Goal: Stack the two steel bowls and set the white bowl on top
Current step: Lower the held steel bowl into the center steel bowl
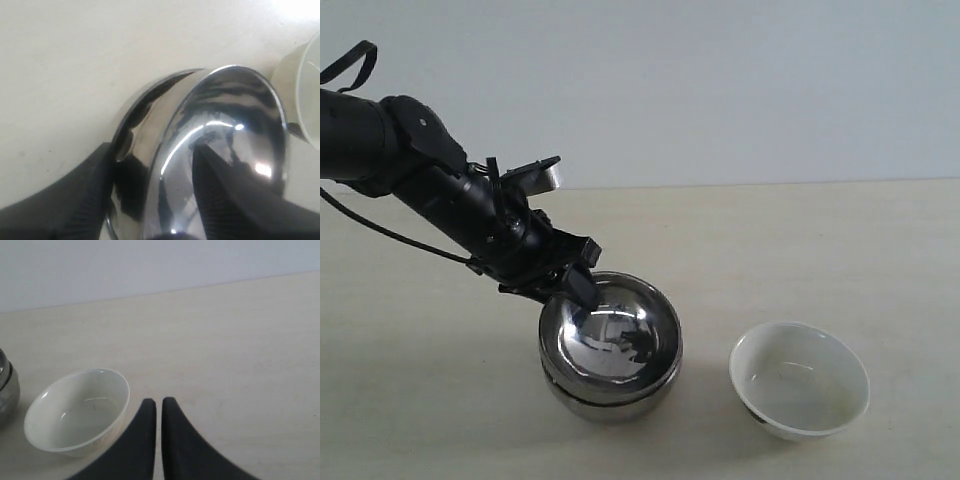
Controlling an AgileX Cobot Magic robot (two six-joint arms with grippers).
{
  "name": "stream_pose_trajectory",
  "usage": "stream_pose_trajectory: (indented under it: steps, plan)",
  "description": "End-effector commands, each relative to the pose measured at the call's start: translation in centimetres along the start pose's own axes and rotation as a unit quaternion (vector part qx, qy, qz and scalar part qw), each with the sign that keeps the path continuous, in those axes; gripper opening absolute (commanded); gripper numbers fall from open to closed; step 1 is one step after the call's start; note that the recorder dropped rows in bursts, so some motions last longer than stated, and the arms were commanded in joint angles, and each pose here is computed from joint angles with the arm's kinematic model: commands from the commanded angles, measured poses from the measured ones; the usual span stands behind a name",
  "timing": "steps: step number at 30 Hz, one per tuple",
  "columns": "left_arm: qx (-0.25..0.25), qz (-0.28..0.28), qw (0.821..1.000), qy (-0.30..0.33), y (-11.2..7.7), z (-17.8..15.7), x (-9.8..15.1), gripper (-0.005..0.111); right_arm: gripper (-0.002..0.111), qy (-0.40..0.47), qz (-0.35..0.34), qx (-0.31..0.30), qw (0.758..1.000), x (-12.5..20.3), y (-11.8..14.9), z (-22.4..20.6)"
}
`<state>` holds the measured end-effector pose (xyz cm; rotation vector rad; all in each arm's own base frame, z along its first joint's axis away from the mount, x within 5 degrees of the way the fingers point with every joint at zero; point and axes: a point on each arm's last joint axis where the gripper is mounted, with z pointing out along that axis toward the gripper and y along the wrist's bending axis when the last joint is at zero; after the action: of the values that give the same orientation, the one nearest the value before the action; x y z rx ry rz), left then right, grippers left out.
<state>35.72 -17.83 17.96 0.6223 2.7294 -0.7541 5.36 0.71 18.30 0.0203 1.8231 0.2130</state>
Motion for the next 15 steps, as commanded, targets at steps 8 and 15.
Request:
stream_pose_trajectory:
  steps: [8, 15]
  plan:
    - [0.012, 0.003, 1.0, 0.005, -0.61, -0.55, -0.48, 0.046, 0.0, -0.006, 0.002, 0.0, 1.0, -0.1, 0.0, -0.04]
    - [0.012, 0.003, 1.0, 0.006, -0.61, -0.55, -0.46, 0.045, 0.0, -0.006, 0.002, 0.0, 1.0, -0.1, 0.0, -0.04]
